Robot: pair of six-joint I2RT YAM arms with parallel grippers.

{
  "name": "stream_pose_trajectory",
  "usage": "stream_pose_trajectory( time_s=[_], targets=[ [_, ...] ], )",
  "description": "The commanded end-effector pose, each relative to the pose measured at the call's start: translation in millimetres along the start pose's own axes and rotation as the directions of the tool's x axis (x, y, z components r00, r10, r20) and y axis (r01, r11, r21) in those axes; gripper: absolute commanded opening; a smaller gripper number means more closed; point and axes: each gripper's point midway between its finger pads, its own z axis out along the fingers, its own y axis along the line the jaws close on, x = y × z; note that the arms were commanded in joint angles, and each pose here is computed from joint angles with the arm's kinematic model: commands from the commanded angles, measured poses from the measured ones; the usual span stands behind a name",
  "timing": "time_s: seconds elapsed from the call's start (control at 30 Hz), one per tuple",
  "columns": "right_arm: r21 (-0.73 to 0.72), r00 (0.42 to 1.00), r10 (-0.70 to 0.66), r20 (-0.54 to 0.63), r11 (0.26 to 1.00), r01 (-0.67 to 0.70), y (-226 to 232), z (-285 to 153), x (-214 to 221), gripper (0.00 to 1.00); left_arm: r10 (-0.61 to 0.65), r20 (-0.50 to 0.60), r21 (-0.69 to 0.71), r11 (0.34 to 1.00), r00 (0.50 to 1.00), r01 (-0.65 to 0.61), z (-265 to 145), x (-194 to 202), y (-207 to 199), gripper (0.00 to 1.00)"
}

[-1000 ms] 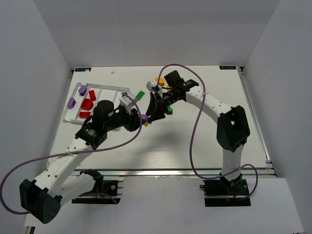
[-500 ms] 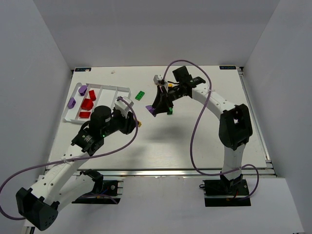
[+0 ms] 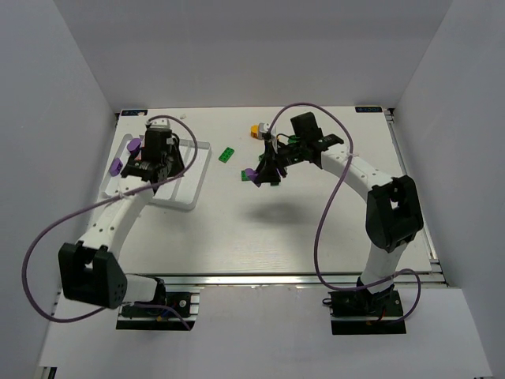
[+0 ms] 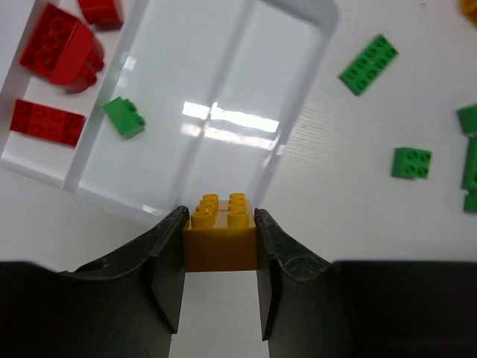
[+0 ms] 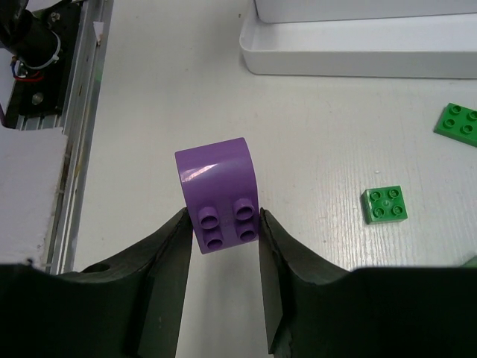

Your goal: Sort the legos into containers by color

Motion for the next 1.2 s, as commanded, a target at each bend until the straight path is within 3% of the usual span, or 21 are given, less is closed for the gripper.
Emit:
stream_pose_trajectory(
  time_s=[0.0,0.27,0.6,1.17],
  targets=[
    [0.036,0.999,-0.048,0.026,0.998,0.047,2,-8,-17,0.0,-0.107,-0.047,-0.096,0.99,0.993,0.102,11,-4,21,0.0],
    [0.05,0.999,-0.05,0.015,0.998,0.049,3,-10,-14,0.0,-0.141,-0.084,-0.066,0.989,0.986,0.136,49,-19,18,0.0],
    [0.07,0.999,-0.051,0.017,0.996,0.05,-5,-12,-17,0.0,-0.027,-0.272,-0.009,1.0,0.962,0.026,90,11,6,0.0],
    [0.077,0.999,-0.037,0.008,0.996,0.037,-7,-13,-10,0.0,-0.016,-0.332,0.024,0.999,0.943,0.025,113,24,-7,0.38]
  ],
)
